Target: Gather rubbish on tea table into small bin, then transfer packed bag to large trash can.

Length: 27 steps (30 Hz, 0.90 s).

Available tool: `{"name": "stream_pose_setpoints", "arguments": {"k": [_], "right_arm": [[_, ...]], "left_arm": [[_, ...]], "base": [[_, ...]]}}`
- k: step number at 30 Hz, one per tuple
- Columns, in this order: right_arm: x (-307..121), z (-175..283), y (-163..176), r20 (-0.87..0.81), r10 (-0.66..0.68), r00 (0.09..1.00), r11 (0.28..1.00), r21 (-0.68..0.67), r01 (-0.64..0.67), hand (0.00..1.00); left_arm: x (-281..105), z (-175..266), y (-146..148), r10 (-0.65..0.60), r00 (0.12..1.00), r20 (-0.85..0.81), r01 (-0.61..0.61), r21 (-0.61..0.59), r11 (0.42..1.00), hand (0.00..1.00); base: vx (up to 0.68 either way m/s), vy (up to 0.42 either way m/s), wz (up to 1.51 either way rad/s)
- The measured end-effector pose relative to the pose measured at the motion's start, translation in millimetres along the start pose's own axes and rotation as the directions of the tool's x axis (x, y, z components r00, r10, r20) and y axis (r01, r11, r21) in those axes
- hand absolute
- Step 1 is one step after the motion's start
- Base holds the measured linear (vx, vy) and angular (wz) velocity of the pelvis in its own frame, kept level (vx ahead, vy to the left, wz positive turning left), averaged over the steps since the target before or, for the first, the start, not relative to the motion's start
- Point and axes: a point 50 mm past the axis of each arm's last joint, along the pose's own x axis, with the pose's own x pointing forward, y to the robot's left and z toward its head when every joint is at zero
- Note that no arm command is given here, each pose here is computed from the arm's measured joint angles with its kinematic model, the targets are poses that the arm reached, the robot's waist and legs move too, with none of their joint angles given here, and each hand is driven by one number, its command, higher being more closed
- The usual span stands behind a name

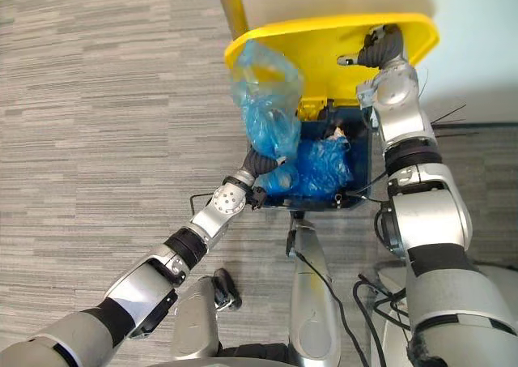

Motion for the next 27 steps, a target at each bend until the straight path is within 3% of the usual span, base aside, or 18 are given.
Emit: {"name": "stream_pose_setpoints", "arguments": {"k": [6, 15, 19, 24, 27], "right_arm": [[-3, 19, 7, 0.096, -0.007, 0.995, 1.0, 0.003, 0.007, 0.0], [-20, -10, 34, 0.064, 0.075, 0.995, 0.997, -0.014, -0.074, 0.0], [-45, -46, 48, 0.01, 0.129, 0.992, 0.991, -0.026, -0.129, 0.0], [-87, -80, 81, -0.054, 0.207, 0.977, 0.976, 0.083, -0.202, 0.0], [-133, -116, 100, -0.146, 0.284, 0.948, 0.952, 0.158, -0.262, 0.0]], "left_arm": [[-3, -14, 0, -0.006, 0.998, -0.068, 0.009, 0.036, 0.999, 0.0], [-5, -20, -4, -0.076, 0.993, -0.093, 0.091, 0.179, 0.98, 0.0], [-17, -40, 2, -0.061, 0.987, -0.146, 0.088, 0.189, 0.978, 0.0], [-46, -73, 32, 0.026, 0.976, -0.217, 0.016, 0.188, 0.982, 0.0], [-74, -99, 43, 0.084, 0.954, -0.288, -0.044, 0.144, 0.989, 0.0]], "base": [[0.05, 0.041, -0.27], [0.04, 0.03, 0.06], [0.01, 0.017, 0.28], [-0.02, 0.039, 0.12], [-0.08, 0.091, -0.04]]}}
